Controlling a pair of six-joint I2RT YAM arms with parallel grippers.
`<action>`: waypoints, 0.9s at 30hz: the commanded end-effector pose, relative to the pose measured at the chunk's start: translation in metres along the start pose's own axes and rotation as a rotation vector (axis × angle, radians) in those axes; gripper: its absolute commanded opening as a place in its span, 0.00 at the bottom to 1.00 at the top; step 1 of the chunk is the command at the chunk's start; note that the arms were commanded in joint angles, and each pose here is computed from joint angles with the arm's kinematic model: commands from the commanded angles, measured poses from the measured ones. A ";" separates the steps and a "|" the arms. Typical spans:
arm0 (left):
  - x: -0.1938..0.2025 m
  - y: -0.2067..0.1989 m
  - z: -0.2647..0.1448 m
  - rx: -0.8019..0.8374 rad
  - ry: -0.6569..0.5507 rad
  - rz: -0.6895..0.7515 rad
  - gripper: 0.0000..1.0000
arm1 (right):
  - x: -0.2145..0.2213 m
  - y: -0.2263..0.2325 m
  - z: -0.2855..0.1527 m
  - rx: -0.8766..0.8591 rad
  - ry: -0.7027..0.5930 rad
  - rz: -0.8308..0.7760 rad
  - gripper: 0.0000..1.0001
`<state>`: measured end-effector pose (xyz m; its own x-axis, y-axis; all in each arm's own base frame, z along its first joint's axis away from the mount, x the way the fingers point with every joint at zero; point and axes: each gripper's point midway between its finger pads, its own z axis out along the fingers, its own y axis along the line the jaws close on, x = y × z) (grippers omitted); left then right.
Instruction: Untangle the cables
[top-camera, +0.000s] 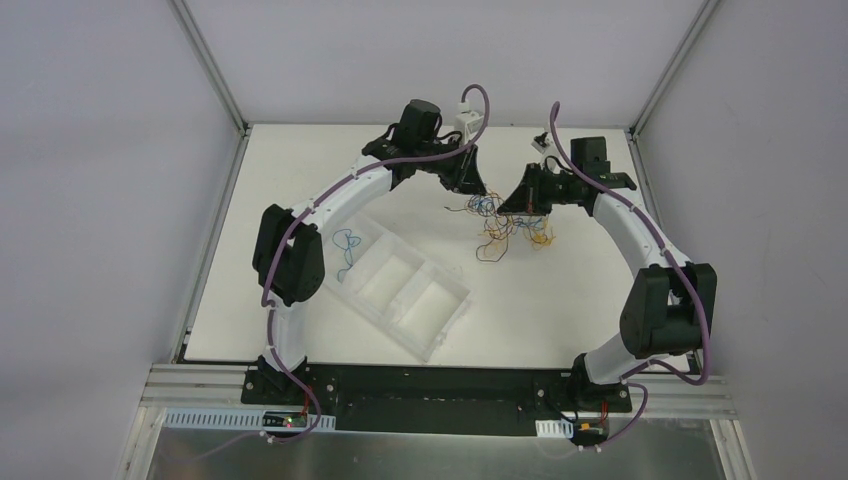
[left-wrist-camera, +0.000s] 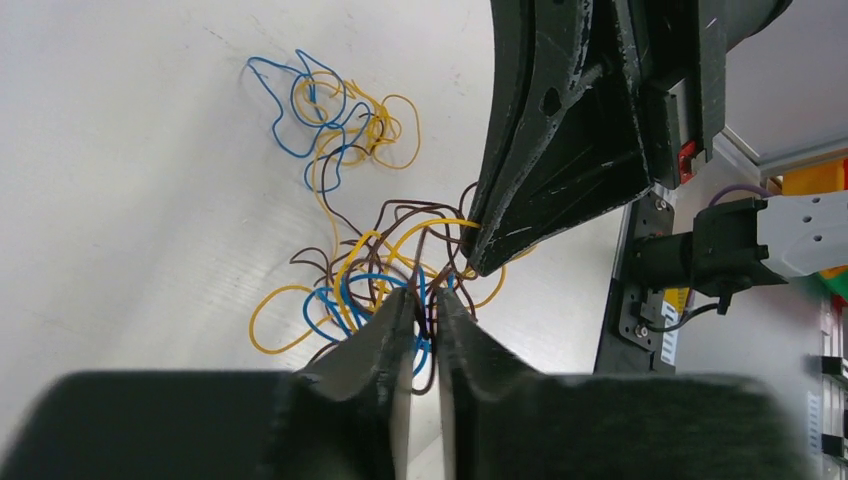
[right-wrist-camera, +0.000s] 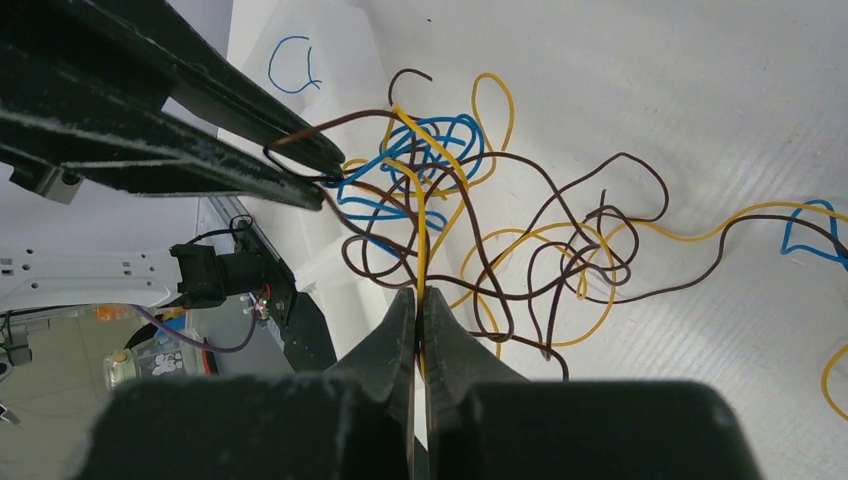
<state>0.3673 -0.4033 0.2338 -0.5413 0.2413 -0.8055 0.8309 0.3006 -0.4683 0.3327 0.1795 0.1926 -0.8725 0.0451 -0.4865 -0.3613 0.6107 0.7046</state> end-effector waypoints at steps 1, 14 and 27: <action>-0.025 -0.009 -0.009 0.002 -0.055 0.006 0.04 | 0.001 0.011 -0.008 -0.012 -0.015 -0.072 0.00; -0.098 -0.042 -0.096 -0.021 -0.248 -0.023 0.00 | 0.014 -0.087 -0.007 0.340 -0.001 -0.093 0.00; -0.109 -0.047 -0.137 -0.062 -0.301 -0.005 0.00 | 0.010 -0.078 -0.011 0.249 -0.019 -0.025 0.00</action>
<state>0.3895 -0.3120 0.3575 -0.5411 -0.0217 -0.8407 0.7588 0.4182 -0.4993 0.3576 0.1094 0.1195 -0.8605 0.0418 -0.5078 -0.2516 0.8318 0.4948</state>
